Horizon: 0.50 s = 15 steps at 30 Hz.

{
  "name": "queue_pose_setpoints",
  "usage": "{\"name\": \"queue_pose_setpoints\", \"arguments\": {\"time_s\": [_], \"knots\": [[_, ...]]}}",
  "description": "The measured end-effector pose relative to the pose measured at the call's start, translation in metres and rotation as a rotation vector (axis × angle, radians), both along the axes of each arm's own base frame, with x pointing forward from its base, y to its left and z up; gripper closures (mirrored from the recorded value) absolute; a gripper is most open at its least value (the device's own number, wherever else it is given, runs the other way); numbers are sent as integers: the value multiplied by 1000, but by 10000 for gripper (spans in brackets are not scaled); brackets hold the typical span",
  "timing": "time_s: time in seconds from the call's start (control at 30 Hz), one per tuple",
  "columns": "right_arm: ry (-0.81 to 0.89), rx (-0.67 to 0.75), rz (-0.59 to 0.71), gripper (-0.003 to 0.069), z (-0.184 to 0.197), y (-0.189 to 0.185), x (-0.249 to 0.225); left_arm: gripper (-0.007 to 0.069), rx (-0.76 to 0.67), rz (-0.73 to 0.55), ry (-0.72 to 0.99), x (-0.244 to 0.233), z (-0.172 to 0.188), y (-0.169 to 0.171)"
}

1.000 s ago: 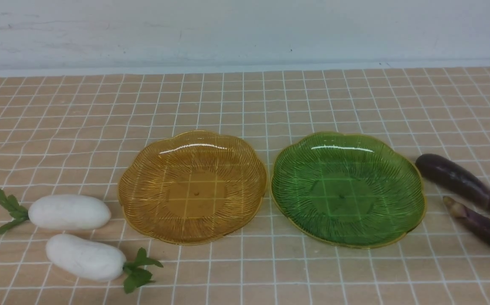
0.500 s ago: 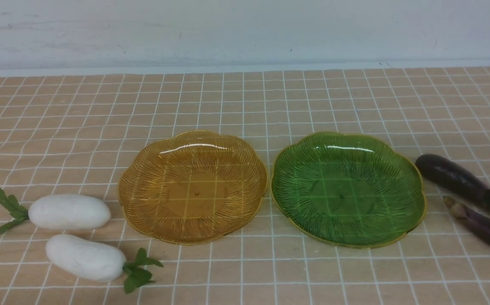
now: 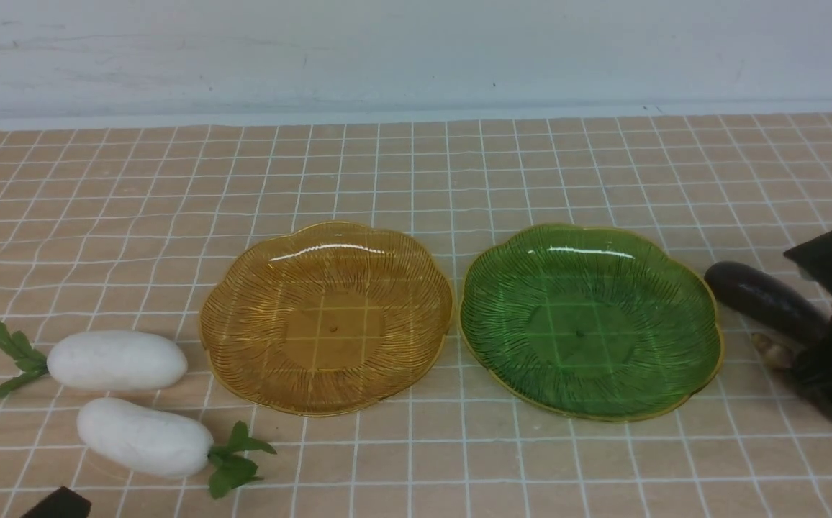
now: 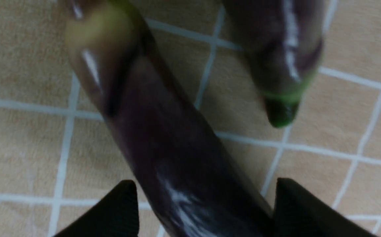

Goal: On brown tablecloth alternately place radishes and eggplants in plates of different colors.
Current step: 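Put the eggplants into the green plate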

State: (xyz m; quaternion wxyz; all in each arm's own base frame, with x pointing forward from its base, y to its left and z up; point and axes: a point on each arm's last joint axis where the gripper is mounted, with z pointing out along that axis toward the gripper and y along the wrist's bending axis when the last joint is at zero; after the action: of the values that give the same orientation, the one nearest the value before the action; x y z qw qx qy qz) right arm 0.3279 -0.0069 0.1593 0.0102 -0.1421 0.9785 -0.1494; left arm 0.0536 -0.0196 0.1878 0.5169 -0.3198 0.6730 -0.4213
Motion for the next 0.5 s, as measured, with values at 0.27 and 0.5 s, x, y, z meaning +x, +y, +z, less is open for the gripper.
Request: {"name": "queue_pose_setpoints", "arguments": {"time_s": [0.27, 0.5], "knots": [[-12, 175, -118, 309, 52, 21, 23, 587, 327, -284, 23, -12, 88, -18], [-177, 555, 16, 309, 99, 132, 26, 586, 605, -434, 368, 36, 121, -16]]}}
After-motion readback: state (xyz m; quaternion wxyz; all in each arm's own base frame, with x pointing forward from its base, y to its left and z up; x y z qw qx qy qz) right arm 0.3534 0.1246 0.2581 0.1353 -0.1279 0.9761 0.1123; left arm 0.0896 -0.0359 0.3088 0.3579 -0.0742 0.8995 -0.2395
